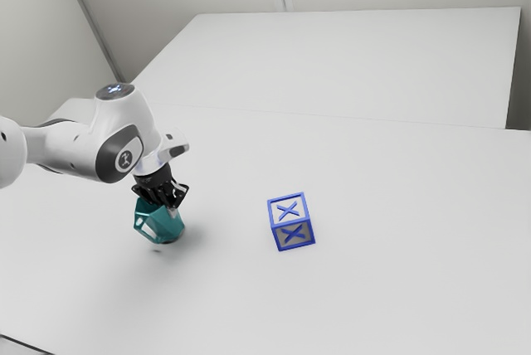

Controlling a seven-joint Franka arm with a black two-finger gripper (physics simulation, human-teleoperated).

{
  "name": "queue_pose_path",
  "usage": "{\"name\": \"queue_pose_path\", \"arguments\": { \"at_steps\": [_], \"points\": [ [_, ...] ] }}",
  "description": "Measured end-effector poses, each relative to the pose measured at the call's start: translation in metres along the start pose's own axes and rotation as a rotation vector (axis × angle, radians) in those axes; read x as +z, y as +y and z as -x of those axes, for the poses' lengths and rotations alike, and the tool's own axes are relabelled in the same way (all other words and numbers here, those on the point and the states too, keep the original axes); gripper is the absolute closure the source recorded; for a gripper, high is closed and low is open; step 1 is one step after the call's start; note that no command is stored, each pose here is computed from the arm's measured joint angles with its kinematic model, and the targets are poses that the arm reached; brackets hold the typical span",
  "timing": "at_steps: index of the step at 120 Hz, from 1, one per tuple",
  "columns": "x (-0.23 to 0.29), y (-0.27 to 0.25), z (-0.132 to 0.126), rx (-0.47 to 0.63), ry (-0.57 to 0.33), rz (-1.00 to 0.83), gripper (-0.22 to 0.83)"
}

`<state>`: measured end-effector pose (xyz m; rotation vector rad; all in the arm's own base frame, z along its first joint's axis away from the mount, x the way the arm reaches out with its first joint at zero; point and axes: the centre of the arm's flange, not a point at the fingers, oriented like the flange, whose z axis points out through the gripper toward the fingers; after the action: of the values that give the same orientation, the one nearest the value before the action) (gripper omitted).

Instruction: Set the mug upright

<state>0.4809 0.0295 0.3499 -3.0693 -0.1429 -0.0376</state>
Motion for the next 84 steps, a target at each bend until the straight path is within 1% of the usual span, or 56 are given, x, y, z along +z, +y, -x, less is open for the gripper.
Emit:
{"name": "queue_pose_path", "arguments": {
  "at_steps": [14,29,43,54,68,84],
  "points": [
    [-0.005,0.0,0.0,-0.001,0.009,0.005,0.6],
    [-0.012,0.0,0.0,0.002,0.024,0.007,0.51],
    [-0.018,0.002,0.001,0.007,0.037,0.01,0.33],
    [-0.024,0.003,0.001,0.01,0.049,0.012,0.22],
    [-0.028,0.002,0.001,0.012,0.055,0.013,0.14],
    [-0.04,0.001,-0.002,0.011,0.061,0.014,0.08]
  ]
}}
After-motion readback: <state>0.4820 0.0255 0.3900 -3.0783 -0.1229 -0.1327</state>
